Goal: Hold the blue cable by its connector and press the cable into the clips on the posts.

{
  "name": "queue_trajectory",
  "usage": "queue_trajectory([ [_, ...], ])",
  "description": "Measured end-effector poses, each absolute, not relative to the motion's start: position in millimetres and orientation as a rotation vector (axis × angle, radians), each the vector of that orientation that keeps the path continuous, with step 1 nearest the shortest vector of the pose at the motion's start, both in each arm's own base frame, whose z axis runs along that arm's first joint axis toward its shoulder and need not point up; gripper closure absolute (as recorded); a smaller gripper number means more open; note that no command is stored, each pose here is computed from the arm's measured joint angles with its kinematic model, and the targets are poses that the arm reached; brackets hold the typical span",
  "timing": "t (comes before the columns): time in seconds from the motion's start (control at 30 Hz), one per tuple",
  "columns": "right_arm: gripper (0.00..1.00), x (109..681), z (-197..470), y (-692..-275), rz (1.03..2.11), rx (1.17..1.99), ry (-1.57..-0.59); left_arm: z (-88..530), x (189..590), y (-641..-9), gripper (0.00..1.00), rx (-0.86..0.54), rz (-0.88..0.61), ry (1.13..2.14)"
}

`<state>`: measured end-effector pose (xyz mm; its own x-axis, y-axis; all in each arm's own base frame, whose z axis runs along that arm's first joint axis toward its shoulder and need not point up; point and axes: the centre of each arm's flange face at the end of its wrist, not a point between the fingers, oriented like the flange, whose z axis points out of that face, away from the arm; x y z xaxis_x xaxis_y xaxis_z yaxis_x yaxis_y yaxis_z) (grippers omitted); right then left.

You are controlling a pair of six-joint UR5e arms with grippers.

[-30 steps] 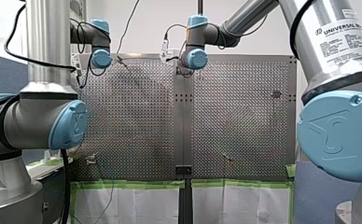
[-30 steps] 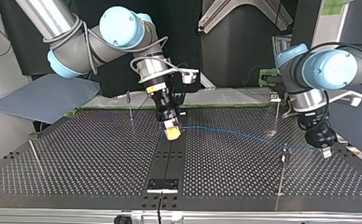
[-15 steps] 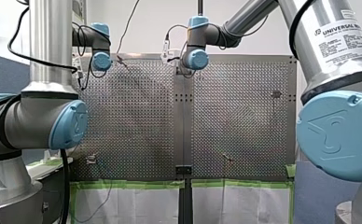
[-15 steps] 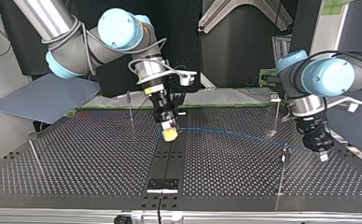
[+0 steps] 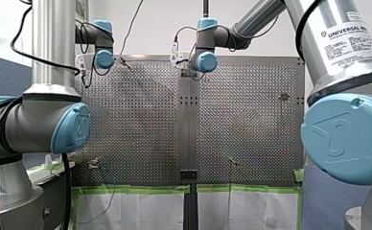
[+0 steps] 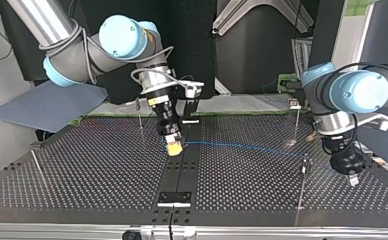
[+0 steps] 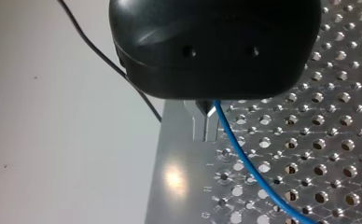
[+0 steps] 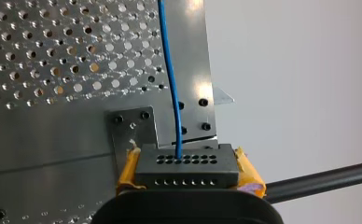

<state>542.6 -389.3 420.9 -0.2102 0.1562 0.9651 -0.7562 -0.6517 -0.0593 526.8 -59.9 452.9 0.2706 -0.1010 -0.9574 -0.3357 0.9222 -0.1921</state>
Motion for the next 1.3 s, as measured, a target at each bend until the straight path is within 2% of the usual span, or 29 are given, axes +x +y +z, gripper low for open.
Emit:
queue_trajectory([
  [0.37, 1.0, 543, 408, -410, 1.9, 1.438, -0.731, 446, 553, -55, 1.0, -0.382, 0.15, 1.315],
  [0.6, 1.0, 543, 423, -428, 1.916, 1.398, -0.716, 437, 571, -50, 1.0, -0.381, 0.148, 1.33],
  [0.9, 1.0, 535, 434, -447, 1.914, 1.361, -0.718, 438, 577, -43, 1.0, -0.38, 0.15, 1.327],
  [1.3, 1.0, 543, 418, -482, 1.917, 1.372, -0.731, 437, 577, -42, 1.0, -0.375, 0.143, 1.331],
])
